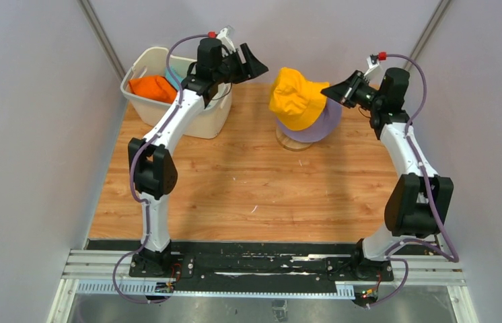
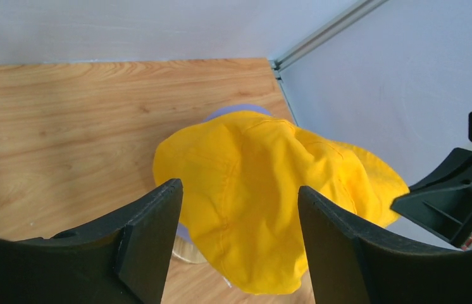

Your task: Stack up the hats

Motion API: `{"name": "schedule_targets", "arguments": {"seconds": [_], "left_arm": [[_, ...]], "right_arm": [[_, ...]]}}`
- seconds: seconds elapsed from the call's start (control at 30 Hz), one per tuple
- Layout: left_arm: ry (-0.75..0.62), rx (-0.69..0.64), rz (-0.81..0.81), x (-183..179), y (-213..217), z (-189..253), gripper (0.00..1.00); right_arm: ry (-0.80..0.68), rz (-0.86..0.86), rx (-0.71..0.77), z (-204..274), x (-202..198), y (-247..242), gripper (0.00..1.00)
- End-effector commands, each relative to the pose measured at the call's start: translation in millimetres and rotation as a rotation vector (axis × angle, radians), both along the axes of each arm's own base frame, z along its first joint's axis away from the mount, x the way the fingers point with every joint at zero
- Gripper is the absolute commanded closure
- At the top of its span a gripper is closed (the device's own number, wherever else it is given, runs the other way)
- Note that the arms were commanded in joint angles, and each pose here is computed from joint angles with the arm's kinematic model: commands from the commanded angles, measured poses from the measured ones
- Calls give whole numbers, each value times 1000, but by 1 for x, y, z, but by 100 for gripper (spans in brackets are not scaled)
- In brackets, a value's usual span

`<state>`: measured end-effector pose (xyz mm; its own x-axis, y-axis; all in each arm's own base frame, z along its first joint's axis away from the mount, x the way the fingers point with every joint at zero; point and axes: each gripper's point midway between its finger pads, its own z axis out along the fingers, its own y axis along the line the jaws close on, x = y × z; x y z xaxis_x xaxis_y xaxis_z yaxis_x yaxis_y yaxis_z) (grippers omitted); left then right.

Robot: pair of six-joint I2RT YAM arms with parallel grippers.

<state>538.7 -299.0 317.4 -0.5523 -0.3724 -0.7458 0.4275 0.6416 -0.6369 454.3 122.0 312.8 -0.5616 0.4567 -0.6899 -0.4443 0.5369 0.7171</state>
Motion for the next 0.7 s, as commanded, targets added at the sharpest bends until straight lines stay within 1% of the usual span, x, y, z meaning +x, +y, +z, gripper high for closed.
{"name": "schedule_targets", "arguments": {"seconds": [0.0,0.27,0.37,0.67], "left_arm": [[-54,4,4,-10,2,18,28],[-53,13,12,-13,4,18,28],[-49,25,16,-14,5,15,28],[-42,36,26,-14,8,10,28]], "right_arm": [[116,-121,-82,-49,5,-38,100],[246,-217,-87,-97,38,-73,99],[284,-216,-88,-113,49,-75,100],[339,-211,-85,-144,76,-74,100]]}}
